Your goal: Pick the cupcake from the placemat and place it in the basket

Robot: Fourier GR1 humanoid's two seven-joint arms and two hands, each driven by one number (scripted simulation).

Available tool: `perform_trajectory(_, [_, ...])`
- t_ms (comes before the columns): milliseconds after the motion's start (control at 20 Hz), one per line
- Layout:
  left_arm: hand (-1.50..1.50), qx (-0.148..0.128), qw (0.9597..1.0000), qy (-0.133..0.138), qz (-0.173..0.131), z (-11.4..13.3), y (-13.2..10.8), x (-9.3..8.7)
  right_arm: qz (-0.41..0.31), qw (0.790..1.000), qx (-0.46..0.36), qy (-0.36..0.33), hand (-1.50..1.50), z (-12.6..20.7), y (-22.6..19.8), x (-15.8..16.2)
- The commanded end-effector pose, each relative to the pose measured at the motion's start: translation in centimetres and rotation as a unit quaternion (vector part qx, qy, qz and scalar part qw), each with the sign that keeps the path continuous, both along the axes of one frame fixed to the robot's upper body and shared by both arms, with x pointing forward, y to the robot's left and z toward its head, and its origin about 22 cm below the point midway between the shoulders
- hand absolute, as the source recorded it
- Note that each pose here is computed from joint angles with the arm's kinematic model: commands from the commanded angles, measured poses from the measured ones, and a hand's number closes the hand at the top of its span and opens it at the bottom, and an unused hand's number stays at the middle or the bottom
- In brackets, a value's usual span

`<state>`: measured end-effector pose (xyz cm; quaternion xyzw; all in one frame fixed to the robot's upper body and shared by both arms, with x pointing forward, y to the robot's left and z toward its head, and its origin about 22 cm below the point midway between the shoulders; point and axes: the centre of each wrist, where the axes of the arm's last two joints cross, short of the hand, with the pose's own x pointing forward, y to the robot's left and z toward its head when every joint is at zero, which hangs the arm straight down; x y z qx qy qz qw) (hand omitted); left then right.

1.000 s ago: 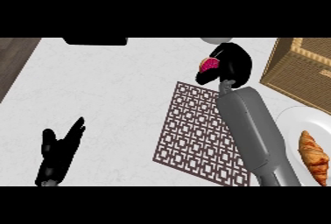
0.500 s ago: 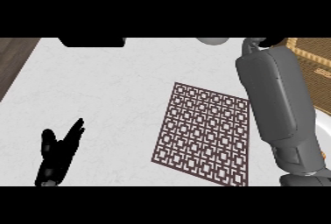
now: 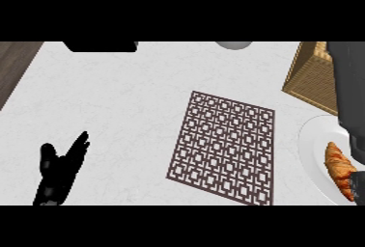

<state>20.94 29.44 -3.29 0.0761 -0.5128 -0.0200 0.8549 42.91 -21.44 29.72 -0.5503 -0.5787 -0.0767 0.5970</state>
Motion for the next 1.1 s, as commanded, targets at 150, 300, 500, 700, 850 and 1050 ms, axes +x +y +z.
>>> perform_trajectory(150, [0.00, -0.013, 0.9993, 0.034, -0.003, -1.7, 0.9, -0.9, -0.038, 0.999, 0.009, 0.018, 1.50, 1.8, -5.2, 1.2])
perform_trajectory(300, [0.00, -0.008, 0.9996, 0.025, -0.006, -1.5, -1.8, -1.2, -0.052, 0.998, -0.011, 0.040, 1.50, -0.4, -9.5, 0.7])
perform_trajectory(500, [0.00, -0.005, 0.9995, 0.032, -0.007, -2.4, -0.7, -1.5, -0.043, 0.998, -0.007, 0.051, 1.50, -1.5, -11.0, 1.4])
perform_trajectory(700, [0.00, -0.011, 0.9995, 0.028, -0.010, -0.7, 1.4, -0.9, -0.038, 0.998, 0.013, 0.042, 1.50, -3.6, -13.7, 1.2])
perform_trajectory(850, [0.00, -0.010, 0.9995, 0.027, -0.012, -0.2, -0.1, -0.5, -0.046, 0.998, 0.032, 0.025, 1.50, -4.5, -15.5, 1.1])
perform_trajectory(1050, [0.00, -0.004, 0.9993, 0.032, -0.016, -1.7, -1.2, -1.1, -0.041, 0.994, 0.099, -0.020, 1.50, -5.0, -15.7, 1.3])
